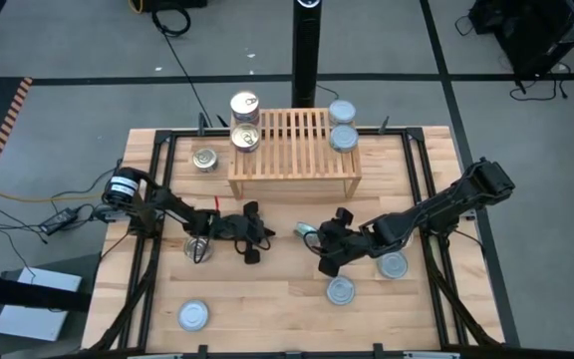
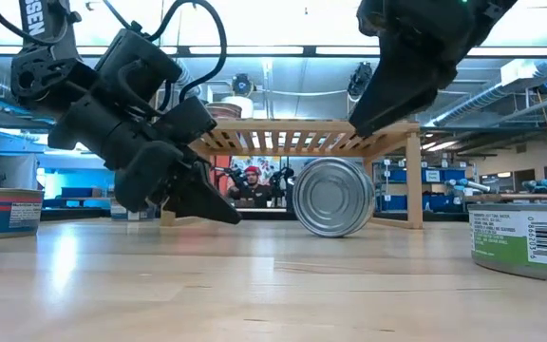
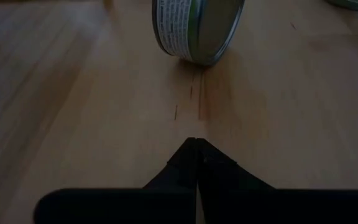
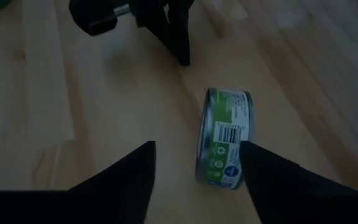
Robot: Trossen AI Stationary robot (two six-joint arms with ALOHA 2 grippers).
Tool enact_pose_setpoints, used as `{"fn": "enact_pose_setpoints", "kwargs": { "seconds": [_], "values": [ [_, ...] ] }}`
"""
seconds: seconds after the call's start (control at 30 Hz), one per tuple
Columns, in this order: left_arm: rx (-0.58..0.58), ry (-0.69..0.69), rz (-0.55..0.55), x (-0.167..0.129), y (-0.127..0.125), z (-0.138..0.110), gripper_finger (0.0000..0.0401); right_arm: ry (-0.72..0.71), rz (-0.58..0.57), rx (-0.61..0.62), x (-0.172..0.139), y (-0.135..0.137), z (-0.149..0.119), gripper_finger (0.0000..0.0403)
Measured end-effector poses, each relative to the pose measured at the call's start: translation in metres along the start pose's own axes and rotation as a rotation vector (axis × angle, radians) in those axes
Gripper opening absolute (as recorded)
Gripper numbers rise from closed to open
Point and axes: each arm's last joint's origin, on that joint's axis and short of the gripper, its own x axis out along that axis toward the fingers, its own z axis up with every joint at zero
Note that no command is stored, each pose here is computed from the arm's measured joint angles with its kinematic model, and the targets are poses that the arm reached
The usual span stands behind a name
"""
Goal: Stack canned seafood by type on shelf
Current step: Stack the green tuna can on top of the other green tuna can on the shelf
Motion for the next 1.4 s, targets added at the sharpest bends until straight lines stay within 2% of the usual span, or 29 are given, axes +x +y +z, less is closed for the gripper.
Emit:
{"fn": "enact_pose_setpoints", "kwargs": {
  "seconds": [0.2, 0.37, 0.7, 0.97, 1.23, 1.4],
  "values": [
    [-0.004, -0.001, 0.000, 0.000, 0.000, 0.000, 0.0008, 0.018, -0.055, -0.007, 0.009, -0.001, -0.005, 0.0318],
    [-0.008, -0.001, 0.001, 0.000, 0.000, 0.000, 0.0008, 0.031, -0.111, -0.018, 0.015, -0.005, -0.007, 0.0341],
    [-0.013, 0.004, 0.001, 0.000, 0.000, 0.000, 0.0008, 0.051, -0.100, 0.006, 0.023, -0.009, -0.006, 0.0305],
    [-0.020, 0.018, 0.003, 0.000, 0.000, -0.001, 0.0008, 0.050, -0.104, 0.017, 0.032, -0.009, -0.007, 0.0299],
    [-0.020, 0.019, 0.003, 0.000, 0.000, -0.001, 0.0008, 0.064, -0.097, 0.031, 0.034, -0.012, -0.005, 0.0259],
    [-0.020, 0.019, 0.003, 0.000, 0.000, -0.001, 0.0008, 0.065, -0.102, 0.041, 0.036, -0.015, -0.003, 0.0256]
  ]
}}
